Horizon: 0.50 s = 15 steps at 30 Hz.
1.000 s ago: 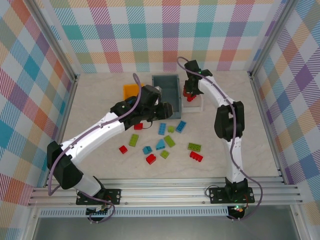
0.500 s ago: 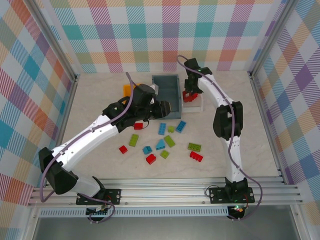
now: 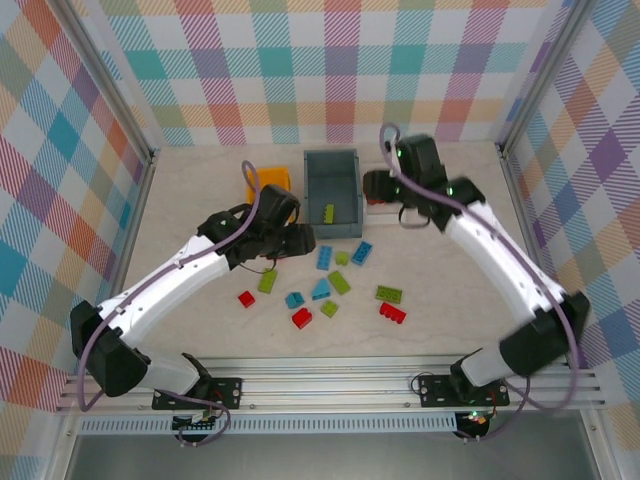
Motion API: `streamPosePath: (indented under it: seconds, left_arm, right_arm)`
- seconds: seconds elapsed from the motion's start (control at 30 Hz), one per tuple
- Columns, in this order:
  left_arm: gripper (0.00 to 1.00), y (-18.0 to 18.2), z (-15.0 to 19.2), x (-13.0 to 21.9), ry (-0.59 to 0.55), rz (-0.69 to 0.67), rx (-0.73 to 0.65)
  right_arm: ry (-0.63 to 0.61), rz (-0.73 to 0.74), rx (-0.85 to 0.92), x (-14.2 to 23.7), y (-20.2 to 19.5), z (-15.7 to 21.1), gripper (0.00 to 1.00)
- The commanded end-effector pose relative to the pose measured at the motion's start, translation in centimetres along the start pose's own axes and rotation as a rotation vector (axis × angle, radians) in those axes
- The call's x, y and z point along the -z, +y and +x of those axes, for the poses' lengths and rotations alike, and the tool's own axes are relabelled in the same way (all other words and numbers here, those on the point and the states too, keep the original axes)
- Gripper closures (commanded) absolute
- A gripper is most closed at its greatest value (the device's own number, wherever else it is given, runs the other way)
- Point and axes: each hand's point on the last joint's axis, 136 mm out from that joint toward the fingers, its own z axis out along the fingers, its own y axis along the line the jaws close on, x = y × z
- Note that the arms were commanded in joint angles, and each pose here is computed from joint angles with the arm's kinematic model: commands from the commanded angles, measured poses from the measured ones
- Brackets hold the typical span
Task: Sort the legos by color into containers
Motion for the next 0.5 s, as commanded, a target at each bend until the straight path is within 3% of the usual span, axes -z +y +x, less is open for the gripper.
streamPosePath:
  seconds: [0.0, 0.1, 0.2, 0.33, 0.47]
  left_arm:
    - [0.40, 6.0, 4.1, -2.5, 0.208, -0.131, -0.041]
    - [0.36, 8.1, 5.3, -4.5, 0.300, -0.188, -0.104]
    - [0.34, 9.4, 5.7, -6.5, 0.355, -0.241, -0.166]
    - [0.31, 10.9, 5.9, -9.1, 0.405, -0.277, -0.198]
    - [0.31, 12.6, 6.2, -10.9, 0.438, -0.326, -0.203]
  right_arm:
    - [0.066, -0.358, 0.042, 1.8, 7.4, 6.4, 0.34]
    - [0.086, -0.565, 0.037, 5.7, 11.4, 11.0, 0.25]
    - [0.118, -0.656, 0.038, 8.1, 13.4, 14.4, 0.18]
    - [0.163, -0.642, 0.035, 8.8, 13.5, 17.1, 0.16]
    - [0.162, -0.624, 0.022, 9.0, 13.0, 17.4, 0.16]
